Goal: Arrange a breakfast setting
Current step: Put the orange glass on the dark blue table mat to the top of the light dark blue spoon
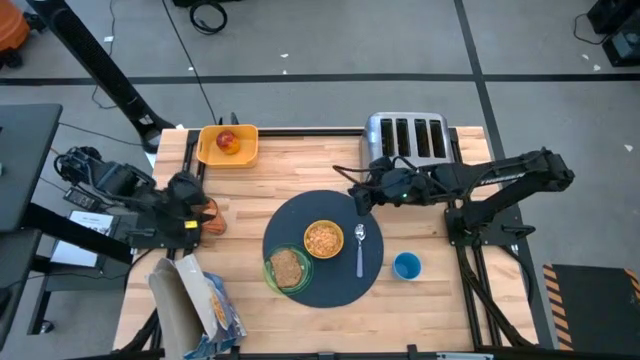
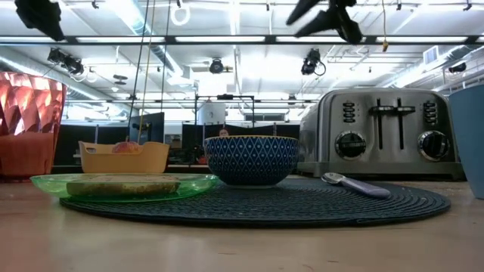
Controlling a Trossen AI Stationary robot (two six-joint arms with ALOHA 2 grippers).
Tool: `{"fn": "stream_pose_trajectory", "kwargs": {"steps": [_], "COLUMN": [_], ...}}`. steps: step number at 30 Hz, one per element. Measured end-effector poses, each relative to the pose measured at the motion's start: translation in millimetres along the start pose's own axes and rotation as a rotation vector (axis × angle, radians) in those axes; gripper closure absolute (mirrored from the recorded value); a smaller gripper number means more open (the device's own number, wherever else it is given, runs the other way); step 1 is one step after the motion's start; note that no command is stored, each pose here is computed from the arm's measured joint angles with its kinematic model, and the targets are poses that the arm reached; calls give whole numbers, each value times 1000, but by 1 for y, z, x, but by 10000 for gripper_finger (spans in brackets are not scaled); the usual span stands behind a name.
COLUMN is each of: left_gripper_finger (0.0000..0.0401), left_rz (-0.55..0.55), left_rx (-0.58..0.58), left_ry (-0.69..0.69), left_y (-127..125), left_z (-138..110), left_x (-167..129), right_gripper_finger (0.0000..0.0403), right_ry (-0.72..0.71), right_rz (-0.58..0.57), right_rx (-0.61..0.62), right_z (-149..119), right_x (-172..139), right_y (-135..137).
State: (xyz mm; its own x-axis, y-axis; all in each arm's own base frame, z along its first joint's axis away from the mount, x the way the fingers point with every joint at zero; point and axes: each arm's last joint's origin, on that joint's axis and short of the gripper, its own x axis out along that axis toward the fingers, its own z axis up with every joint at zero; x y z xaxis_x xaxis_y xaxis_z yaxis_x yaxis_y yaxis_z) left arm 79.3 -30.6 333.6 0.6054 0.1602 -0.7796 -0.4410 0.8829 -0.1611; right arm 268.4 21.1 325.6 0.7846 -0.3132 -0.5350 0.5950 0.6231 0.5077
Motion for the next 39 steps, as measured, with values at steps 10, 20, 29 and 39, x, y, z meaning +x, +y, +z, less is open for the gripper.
{"fn": "stream_pose_trajectory", "kwargs": {"steps": [10,20,29,39], "left_gripper_finger": [170,170,170,176], "left_rz": [56,95,142,215], "left_rx": [14,-22,-16,-69], "left_ry": [112,140,213,287], "left_y": [-20,-20,-19,-13], "left_z": [1,0,-13,-32], "left_x": [17,20,36,60], "right_gripper_finger": [273,274,274,274], "right_ry": [-120,-146,-166,-194], "right_rz": [172,192,168,137], "right_rx": [-67,-161,-260,-293], "right_z": [8,9,13,22], "right_x": [-6,-7,-5,-1], "right_y": [20,23,20,14]}}
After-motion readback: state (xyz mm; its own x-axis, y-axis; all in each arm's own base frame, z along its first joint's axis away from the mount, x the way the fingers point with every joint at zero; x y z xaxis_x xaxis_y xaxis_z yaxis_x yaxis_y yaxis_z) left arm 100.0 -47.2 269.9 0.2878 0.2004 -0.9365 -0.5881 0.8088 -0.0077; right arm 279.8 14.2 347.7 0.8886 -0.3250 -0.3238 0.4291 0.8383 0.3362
